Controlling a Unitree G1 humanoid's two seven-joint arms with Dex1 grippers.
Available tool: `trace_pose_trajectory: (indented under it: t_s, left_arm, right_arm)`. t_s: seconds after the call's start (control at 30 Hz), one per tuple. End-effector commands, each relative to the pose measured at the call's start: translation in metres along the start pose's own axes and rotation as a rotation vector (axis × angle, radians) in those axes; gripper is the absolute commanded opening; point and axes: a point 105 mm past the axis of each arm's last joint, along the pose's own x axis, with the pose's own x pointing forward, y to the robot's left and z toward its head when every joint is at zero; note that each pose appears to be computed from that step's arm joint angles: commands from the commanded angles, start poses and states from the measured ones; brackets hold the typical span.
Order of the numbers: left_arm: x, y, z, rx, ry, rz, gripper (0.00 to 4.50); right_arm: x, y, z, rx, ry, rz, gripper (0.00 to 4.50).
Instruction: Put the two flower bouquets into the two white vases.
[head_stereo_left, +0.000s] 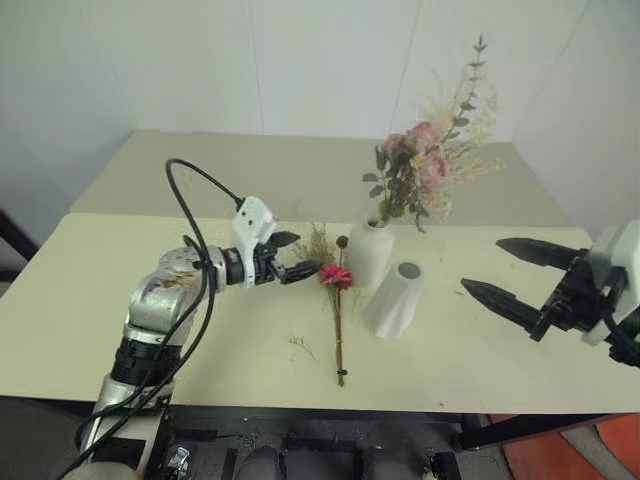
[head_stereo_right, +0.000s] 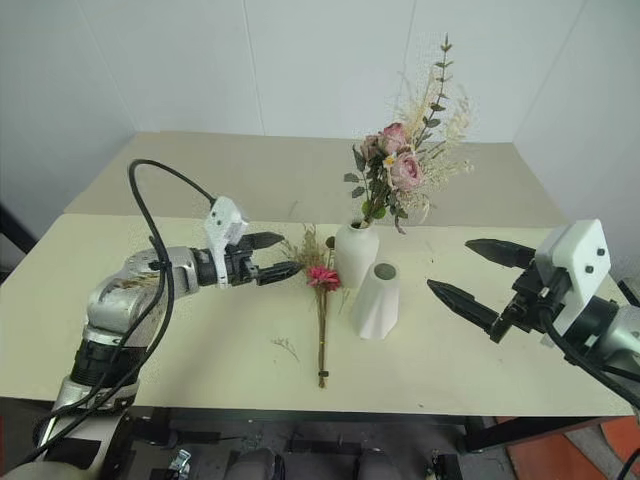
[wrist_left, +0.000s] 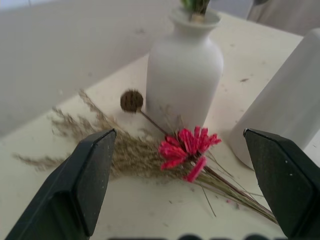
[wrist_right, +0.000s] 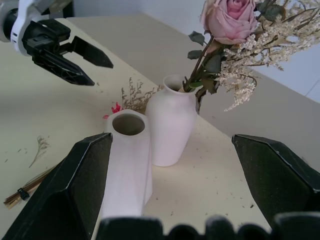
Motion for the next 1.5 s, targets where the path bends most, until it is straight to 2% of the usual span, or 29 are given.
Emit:
trace_pose_trajectory:
  t_s: [0.03,0.23,0.37,0.83,1.03,1.13,1.5]
  left_arm:
    - [0.009,-0.018,0.001,-0.102,0.132,0.009,4.44]
    - [0.023,-0.026,-0.016,-0.253,0.331,0.058,4.44]
    - [0.033,-0.022,-0.033,-0.264,0.426,0.139,4.44]
    - [0.050,-0.042,-0.049,-0.275,0.475,0.102,4.44]
    - [0.056,-0.051,-0.062,-0.261,0.536,0.100,4.44]
    - [0.061,-0.054,-0.066,-0.259,0.556,0.105,3.86]
    - [0.058,-0.053,-0.075,-0.262,0.589,0.108,0.53]
  right_arm:
    - [0.001,-0.001,0.009,-0.033,-0.019,0.014,4.50]
    - [0.001,-0.002,0.010,-0.038,-0.020,0.017,4.50]
    - [0.001,-0.002,0.011,-0.042,-0.022,0.016,4.50]
    - [0.001,0.001,0.010,-0.036,-0.030,0.006,4.50]
    - [0.002,0.001,0.010,-0.034,-0.035,0.010,4.50]
    - [0.003,0.002,0.010,-0.034,-0.038,0.013,4.50]
    - [0.002,0.004,0.009,-0.025,-0.041,0.008,4.50]
